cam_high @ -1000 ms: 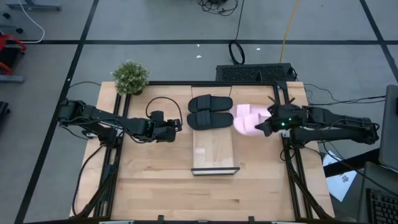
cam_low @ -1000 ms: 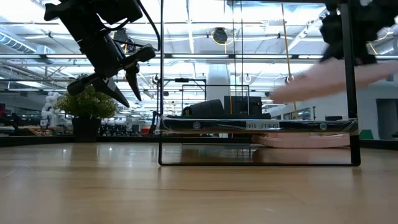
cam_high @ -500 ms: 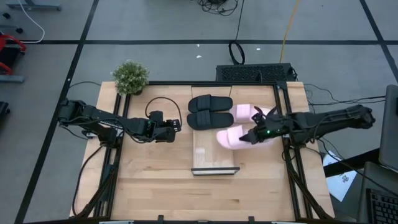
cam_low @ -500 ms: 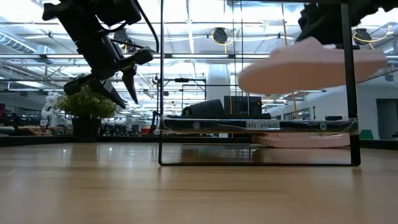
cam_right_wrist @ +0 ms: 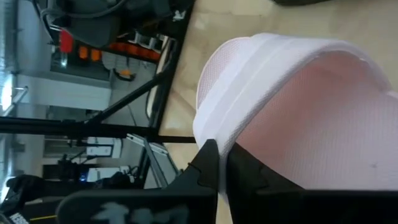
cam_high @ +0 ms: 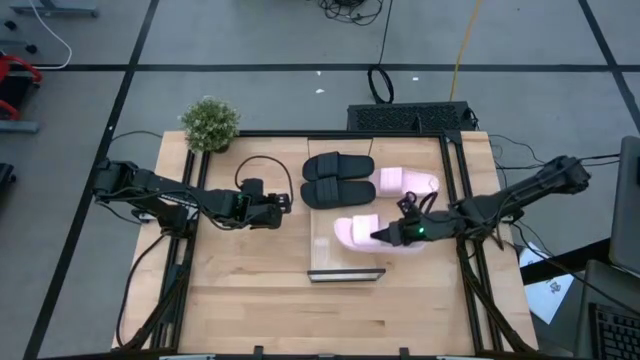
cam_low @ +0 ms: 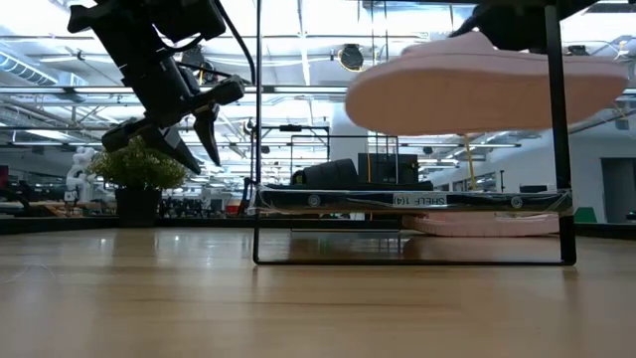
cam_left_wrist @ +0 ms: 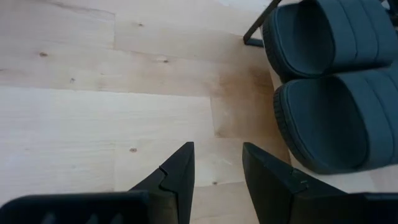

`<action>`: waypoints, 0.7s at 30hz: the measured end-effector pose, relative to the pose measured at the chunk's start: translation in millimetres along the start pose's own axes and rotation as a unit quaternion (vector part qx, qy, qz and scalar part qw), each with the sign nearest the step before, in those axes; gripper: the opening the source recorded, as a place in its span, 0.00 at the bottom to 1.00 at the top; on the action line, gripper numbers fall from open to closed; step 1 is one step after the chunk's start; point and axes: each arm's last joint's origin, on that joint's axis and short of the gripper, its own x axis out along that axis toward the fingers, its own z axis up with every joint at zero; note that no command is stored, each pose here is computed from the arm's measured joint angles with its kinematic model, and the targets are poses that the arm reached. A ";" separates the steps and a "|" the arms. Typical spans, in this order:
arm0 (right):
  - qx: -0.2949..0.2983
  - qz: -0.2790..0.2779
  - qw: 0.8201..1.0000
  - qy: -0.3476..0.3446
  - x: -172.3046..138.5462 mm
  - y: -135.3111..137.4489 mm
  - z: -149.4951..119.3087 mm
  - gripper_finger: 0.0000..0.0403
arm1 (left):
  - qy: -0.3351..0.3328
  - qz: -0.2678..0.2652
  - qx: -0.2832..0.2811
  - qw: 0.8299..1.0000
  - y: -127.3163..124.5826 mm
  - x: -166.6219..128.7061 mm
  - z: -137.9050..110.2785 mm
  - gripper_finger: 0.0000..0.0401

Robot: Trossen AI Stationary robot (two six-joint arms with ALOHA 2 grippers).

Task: Pick and place slides into the shelf
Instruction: Put the bottom pink slide on the shelf

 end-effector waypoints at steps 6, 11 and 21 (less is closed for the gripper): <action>0.000 0.028 1.000 -0.012 27.4 3.8 -8.5 0.00 | 0.005 0.000 0.025 1.000 0.0 0.0 -0.3 0.32; 0.006 0.059 0.998 0.004 46.8 5.7 -13.7 0.00 | 0.006 0.000 0.026 1.000 0.0 0.0 -0.3 0.32; -0.009 0.059 0.997 0.043 75.8 26.8 -19.2 0.00 | 0.006 0.001 0.027 1.000 0.3 0.0 -0.4 0.32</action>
